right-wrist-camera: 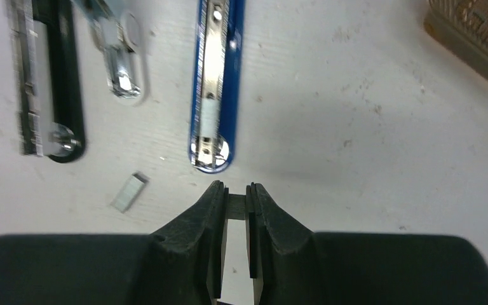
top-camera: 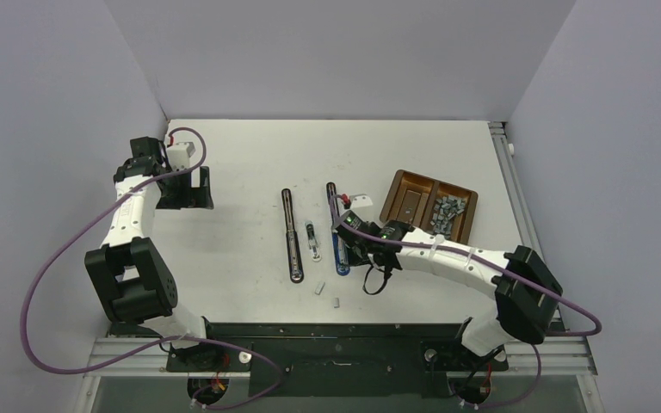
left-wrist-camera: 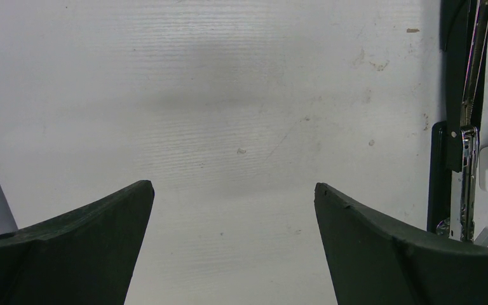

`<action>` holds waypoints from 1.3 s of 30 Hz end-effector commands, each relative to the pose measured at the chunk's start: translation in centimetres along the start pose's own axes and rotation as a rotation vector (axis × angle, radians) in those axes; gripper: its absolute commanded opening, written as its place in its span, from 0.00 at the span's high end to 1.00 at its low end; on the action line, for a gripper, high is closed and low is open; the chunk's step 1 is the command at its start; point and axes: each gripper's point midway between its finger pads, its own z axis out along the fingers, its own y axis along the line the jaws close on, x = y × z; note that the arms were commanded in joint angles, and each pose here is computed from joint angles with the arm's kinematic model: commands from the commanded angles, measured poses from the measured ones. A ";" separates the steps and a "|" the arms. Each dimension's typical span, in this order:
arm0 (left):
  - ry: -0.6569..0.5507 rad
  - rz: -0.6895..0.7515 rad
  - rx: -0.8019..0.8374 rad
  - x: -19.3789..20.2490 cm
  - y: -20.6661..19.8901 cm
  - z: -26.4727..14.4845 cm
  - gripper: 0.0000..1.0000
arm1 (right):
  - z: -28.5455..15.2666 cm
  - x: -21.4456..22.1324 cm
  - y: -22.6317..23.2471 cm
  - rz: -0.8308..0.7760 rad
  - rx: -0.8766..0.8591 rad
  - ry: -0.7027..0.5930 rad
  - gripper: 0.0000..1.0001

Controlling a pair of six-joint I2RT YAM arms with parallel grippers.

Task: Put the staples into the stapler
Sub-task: Place the staple at the center of the board.

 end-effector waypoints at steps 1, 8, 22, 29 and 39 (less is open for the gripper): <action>-0.081 0.013 0.012 -2.3 -0.2 -1.5 0.04 | 0.8 4.2 -2.4 -0.012 0.021 0.136 0.91; -0.082 0.011 0.012 -2.3 -0.3 -1.7 0.04 | 2.9 6.3 -3.1 -0.005 -0.005 0.209 0.91; -0.078 0.003 0.011 -2.3 -0.2 -1.5 0.04 | 4.4 7.3 -3.3 -0.016 0.015 0.213 0.91; -0.080 0.005 0.010 -2.3 -0.2 -1.5 0.04 | 4.7 8.1 -3.5 -0.014 0.018 0.233 0.77; -0.083 0.012 0.002 -2.2 -0.1 -1.5 0.04 | 4.4 7.7 -3.4 -0.019 0.015 0.259 0.67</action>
